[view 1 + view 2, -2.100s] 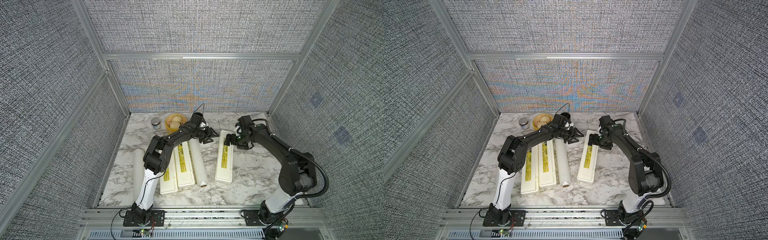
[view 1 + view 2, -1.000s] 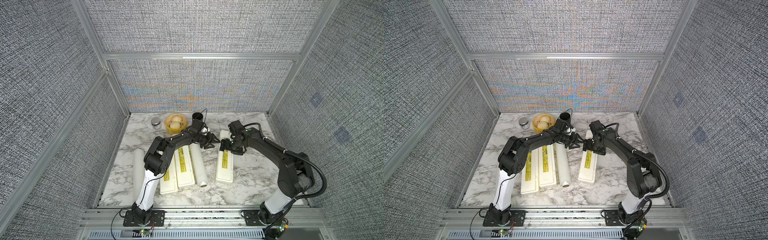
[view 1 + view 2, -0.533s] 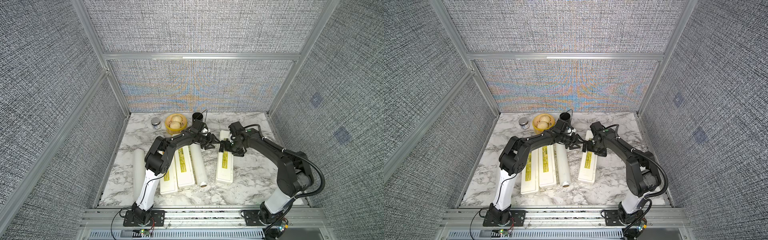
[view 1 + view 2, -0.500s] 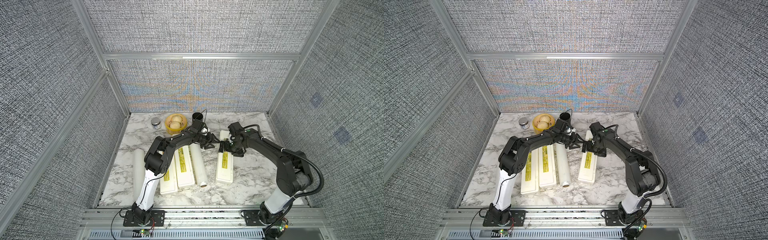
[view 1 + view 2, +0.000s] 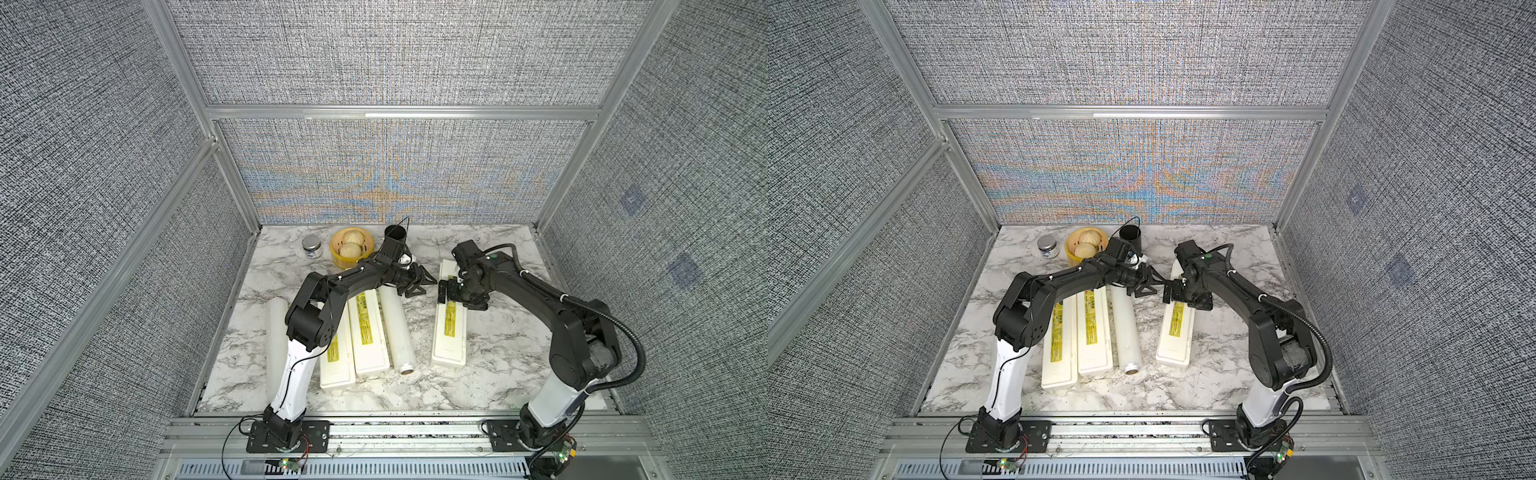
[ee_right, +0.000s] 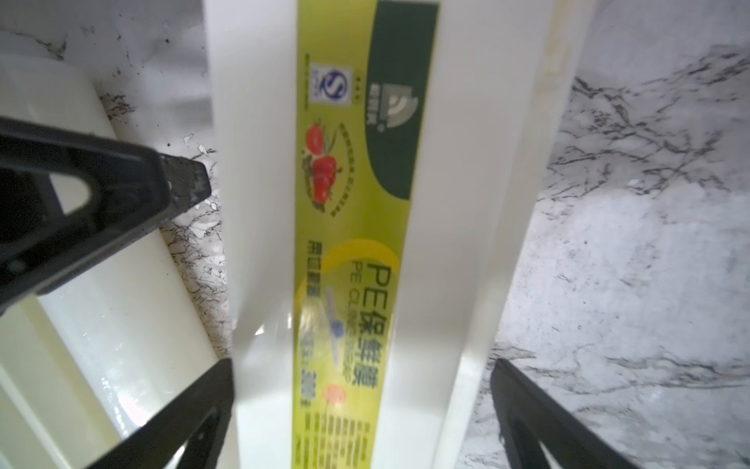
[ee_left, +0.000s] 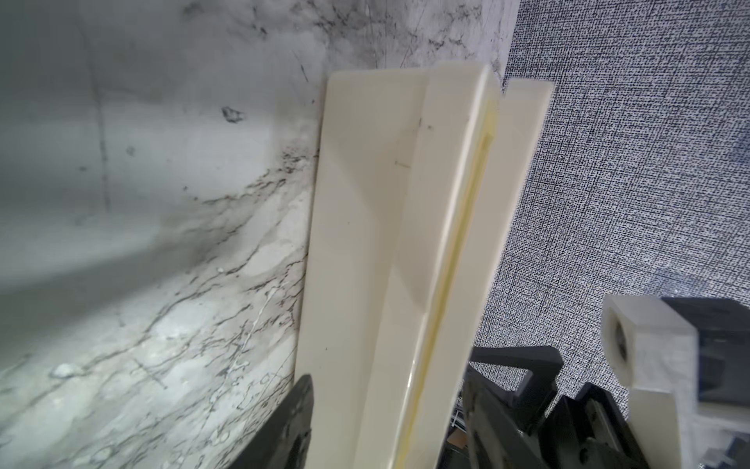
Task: Put plastic wrap rolls into dispensers
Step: Open the lid of the plastic wrap cutting box.
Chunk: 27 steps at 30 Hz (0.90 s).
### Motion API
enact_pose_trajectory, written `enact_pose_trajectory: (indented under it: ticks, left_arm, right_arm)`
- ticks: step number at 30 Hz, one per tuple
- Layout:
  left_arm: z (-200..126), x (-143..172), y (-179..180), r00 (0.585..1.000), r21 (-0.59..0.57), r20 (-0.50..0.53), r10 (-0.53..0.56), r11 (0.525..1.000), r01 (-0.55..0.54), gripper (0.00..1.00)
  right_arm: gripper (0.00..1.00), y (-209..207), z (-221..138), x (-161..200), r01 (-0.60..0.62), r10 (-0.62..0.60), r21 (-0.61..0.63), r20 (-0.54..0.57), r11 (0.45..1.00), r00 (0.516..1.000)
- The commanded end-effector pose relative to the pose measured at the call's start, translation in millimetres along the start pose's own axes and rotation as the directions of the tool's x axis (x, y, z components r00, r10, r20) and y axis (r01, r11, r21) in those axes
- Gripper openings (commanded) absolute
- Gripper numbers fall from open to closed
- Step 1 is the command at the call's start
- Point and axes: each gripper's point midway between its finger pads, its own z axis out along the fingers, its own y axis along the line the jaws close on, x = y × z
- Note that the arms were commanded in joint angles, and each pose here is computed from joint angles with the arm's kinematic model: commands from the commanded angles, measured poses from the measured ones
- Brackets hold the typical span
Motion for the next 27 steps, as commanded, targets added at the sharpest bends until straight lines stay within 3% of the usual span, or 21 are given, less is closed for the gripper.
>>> enact_pose_trajectory:
  ticks: [1,18,27]
  left_arm:
    - [1,-2,-1,1.000,0.013,-0.001,0.015,1.000,-0.015,0.58]
    - [-1,-1,7,1.000,0.015,0.002,0.005,1.000,-0.005,0.58]
    - [1,1,9,1.000,0.021,-0.018,0.001,1.000,-0.001,0.58]
  right_arm:
    - [0.99,-5,-7,8,0.029,-0.028,0.045,-0.025,0.999,0.999]
    - [0.88,3,17,23,0.032,-0.026,0.062,-0.090,0.998,0.996]
    - [0.81,14,0,17,0.013,-0.014,-0.021,-0.046,1.000,0.999]
